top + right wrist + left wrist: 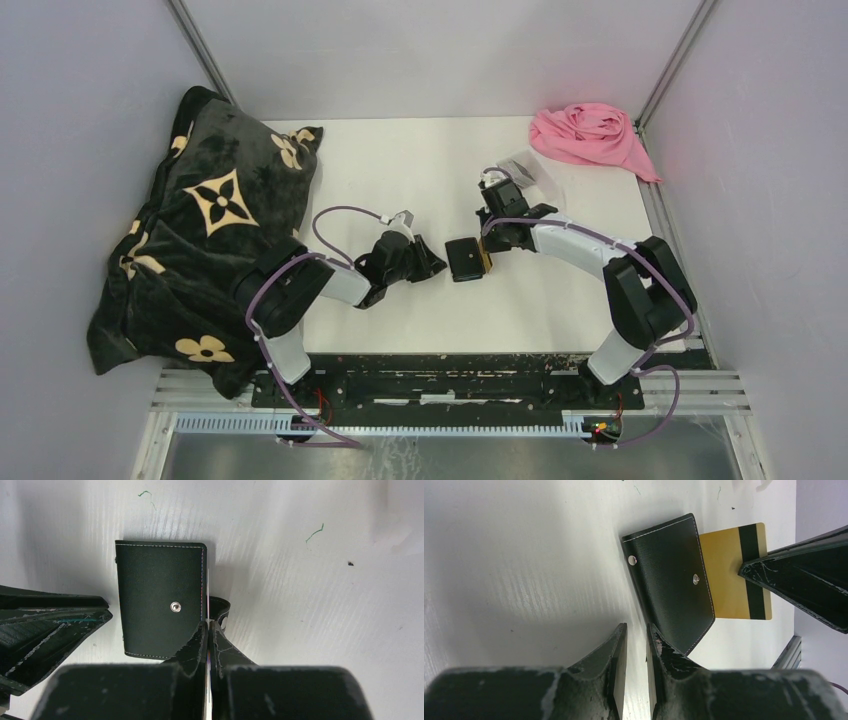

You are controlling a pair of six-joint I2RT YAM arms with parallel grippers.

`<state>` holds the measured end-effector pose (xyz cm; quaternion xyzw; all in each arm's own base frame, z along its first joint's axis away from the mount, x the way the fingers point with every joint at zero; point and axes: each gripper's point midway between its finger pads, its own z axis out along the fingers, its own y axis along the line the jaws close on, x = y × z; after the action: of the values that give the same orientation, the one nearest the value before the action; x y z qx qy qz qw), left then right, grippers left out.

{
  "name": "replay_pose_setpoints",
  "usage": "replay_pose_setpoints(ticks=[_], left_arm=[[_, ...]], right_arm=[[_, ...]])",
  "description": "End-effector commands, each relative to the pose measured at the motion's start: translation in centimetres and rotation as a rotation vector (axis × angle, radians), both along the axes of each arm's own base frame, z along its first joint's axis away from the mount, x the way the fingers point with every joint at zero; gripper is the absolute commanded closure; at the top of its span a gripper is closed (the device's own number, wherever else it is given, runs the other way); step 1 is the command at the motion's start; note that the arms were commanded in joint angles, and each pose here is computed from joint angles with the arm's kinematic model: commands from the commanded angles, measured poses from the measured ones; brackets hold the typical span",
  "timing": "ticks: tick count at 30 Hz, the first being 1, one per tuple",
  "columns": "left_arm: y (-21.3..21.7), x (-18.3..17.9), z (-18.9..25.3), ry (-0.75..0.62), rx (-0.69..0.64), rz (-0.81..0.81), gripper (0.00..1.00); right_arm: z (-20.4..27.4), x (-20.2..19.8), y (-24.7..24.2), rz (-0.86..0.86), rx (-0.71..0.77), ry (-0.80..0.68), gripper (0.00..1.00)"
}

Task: Put the credit cards into the card holder
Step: Adjust the card holder at the center of the board.

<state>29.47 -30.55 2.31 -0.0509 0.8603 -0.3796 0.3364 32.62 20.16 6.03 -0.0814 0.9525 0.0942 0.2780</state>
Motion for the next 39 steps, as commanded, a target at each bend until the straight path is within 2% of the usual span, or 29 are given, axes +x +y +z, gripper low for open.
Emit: replay_pose_setpoints(ticks=[1,19,39], left_arm=[[-0.4,1.1,0.4,-0.062,0.032,-0.012,0.73],[-0.6,1.1,-0.7,-0.040,0.049,-0.020,0.73],[-0.4,1.2,-1.2,-0.032,0.078,-0.021,0.74]], right_arm=[[0.5,1.4,0.9,-0.005,0.054,-0.034,0.99],[0.1,1.4,0.3,-0.079,0.252,-0.008,0.99],[1.1,1.1,0.8,-0.105,0.360,-0.015,0.99]])
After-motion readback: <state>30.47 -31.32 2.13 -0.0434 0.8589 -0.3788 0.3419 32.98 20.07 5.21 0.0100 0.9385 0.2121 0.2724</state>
